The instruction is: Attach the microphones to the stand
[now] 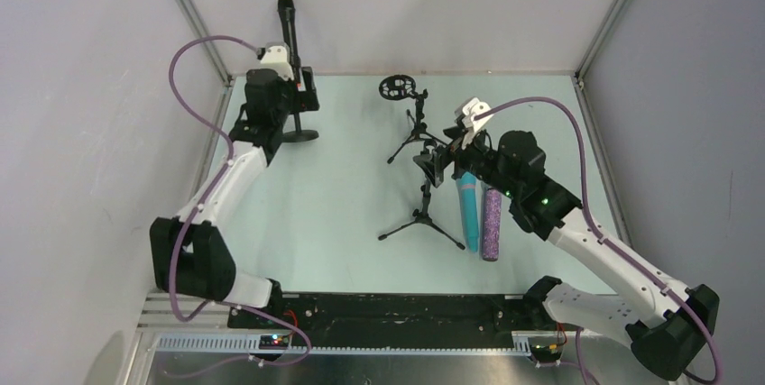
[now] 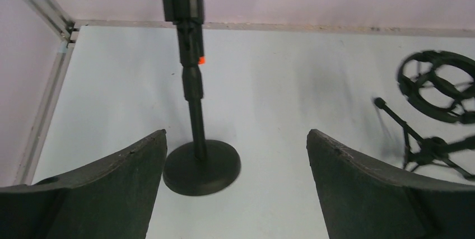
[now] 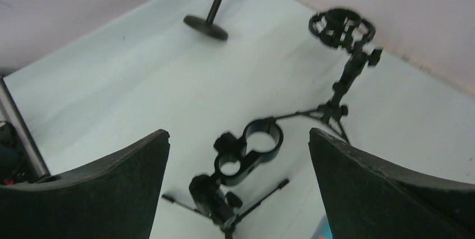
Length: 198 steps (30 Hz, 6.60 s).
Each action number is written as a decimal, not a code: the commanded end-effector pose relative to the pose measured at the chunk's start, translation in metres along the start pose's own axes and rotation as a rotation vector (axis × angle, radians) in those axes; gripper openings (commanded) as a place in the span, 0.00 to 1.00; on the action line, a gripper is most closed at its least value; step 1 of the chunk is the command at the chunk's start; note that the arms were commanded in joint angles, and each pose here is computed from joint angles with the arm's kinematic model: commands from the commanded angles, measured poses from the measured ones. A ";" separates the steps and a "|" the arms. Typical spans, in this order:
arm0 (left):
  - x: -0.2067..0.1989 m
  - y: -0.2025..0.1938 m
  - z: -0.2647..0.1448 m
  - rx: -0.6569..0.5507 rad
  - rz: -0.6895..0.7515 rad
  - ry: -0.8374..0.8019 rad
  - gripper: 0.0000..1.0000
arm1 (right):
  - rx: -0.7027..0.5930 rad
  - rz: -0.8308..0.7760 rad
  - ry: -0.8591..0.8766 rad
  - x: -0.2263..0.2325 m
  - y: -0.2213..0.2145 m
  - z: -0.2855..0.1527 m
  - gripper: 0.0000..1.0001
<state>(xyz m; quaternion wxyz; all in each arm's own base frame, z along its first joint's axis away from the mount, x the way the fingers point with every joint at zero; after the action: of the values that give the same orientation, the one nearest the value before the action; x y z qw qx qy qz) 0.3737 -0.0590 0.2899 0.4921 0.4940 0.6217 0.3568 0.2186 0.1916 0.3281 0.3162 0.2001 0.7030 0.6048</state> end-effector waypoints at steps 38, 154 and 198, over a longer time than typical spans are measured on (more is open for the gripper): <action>0.060 -0.033 0.162 0.288 -0.062 0.035 0.02 | 0.145 0.073 -0.065 -0.001 -0.035 -0.012 0.99; 0.051 -0.063 -0.053 -0.628 -0.102 -0.295 1.00 | 0.080 0.122 -0.070 0.004 -0.029 -0.025 0.99; -0.070 -0.143 -0.129 0.268 -0.329 -0.136 1.00 | 0.076 0.675 0.027 -0.007 -0.028 -0.070 0.99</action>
<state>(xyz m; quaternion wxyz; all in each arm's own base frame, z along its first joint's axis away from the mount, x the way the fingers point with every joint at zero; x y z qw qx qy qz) 0.2013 -0.1488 0.1785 0.4925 0.4866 0.7157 0.0920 0.1907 0.1384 0.2962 0.1081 0.4373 0.6442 0.6182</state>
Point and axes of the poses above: each gripper's point midway between its finger pads, its own z axis out along the fingers, its own x axis along the line the jaws close on, y = z × x, the point moved 8 cm from there along -z, back along the fingers, and after that the axes turned 12 degrees about -z, right-handed, at the moved point
